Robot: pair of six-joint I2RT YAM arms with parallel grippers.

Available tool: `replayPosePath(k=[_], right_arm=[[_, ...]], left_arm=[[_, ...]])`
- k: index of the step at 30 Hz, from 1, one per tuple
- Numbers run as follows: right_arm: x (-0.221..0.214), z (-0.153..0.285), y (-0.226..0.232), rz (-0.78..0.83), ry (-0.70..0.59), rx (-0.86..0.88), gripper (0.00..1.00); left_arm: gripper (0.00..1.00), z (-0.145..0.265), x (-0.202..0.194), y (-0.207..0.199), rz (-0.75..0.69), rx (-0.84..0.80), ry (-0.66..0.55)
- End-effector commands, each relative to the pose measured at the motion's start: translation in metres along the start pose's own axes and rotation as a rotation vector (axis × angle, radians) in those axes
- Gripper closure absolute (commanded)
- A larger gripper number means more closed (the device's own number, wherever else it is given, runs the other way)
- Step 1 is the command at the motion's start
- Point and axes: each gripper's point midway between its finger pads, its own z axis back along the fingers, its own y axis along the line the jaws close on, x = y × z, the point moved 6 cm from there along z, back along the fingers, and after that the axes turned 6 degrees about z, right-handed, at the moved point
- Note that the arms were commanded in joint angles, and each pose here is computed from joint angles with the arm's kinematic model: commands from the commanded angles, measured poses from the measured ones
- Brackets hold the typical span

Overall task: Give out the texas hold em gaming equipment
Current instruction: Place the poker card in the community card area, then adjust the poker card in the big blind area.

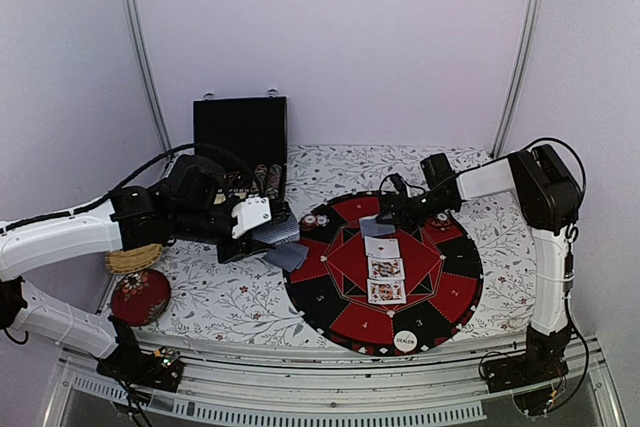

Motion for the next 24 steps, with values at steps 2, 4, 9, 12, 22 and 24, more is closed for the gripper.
replayPosePath(k=[2,4,9,12,22,24], right_arm=[[0.002,0.02,-0.007,-0.01,0.01,-0.175,0.59],[0.006,0.024,-0.005,0.012,0.014,-0.207,0.59],[0.015,0.036,0.0,0.041,0.032,-0.268,0.54],[0.029,0.045,0.005,0.075,0.008,-0.318,0.52],[0.076,0.019,-0.025,0.113,-0.008,-0.436,0.75],[0.081,0.012,-0.03,0.118,0.001,-0.448,0.79]], left_arm=[[0.54,-0.003,0.001,-0.005,-0.017,-0.012,-0.009],[0.54,-0.002,0.001,-0.005,-0.018,-0.012,-0.009],[0.54,-0.003,0.001,-0.006,-0.018,-0.013,-0.008],[0.54,-0.003,0.001,-0.006,-0.018,-0.014,-0.007],[0.54,-0.004,-0.001,-0.006,-0.018,-0.012,-0.001],[0.54,-0.004,-0.001,-0.006,-0.018,-0.012,0.0]])
